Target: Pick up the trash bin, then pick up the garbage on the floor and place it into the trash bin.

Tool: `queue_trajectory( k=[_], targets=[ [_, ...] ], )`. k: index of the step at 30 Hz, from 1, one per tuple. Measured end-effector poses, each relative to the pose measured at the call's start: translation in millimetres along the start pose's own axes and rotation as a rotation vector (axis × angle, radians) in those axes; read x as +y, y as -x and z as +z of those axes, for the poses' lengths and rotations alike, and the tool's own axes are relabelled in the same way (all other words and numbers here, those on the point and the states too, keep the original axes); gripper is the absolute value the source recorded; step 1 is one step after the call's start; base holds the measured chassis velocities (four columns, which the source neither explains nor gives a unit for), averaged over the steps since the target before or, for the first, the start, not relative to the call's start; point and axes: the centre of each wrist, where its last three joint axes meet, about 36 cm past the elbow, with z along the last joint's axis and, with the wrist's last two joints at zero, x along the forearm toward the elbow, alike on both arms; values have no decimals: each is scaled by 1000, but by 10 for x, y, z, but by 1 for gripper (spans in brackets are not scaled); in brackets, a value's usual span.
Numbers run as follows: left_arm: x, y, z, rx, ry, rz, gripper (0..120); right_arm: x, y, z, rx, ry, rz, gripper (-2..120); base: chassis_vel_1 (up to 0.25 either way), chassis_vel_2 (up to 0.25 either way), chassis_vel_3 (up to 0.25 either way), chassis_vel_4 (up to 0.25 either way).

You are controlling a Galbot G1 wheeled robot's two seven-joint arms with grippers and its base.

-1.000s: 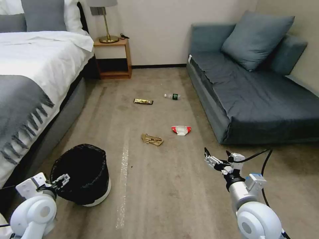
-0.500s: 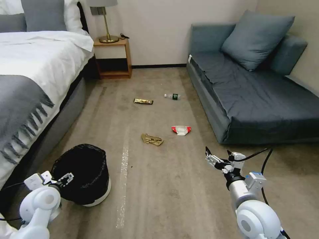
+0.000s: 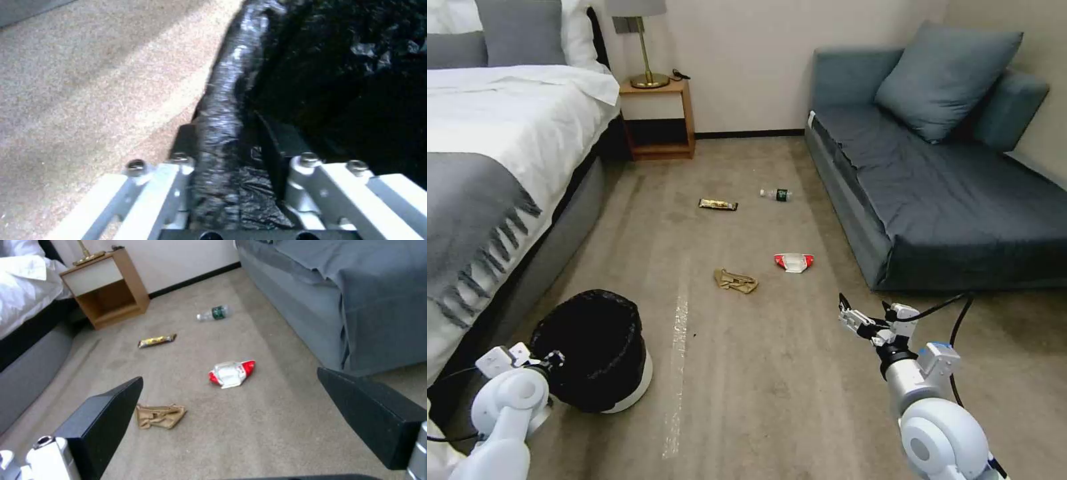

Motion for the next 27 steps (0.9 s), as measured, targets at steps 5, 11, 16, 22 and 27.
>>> queue_trajectory(
  k=[5,11,16,22,27],
  targets=[
    [34,2,29,-37,2,2,10,1,12,-19,0,4,-1,100,0,0,0,0],
    [26,-90,51,-92,20,6,6,2,11,-31,-1,6,-3,100,0,0,0,0],
    [6,-247,24,-180,66,0,3,6,8,-29,-1,8,-3,100,0,0,0,0],
    [-6,-379,-2,-252,108,-1,3,25,-7,-45,-2,19,-9,100,0,0,0,0],
    [-14,-484,15,-336,160,-7,3,34,-30,-58,-1,31,-20,100,0,0,0,0]
  ],
)
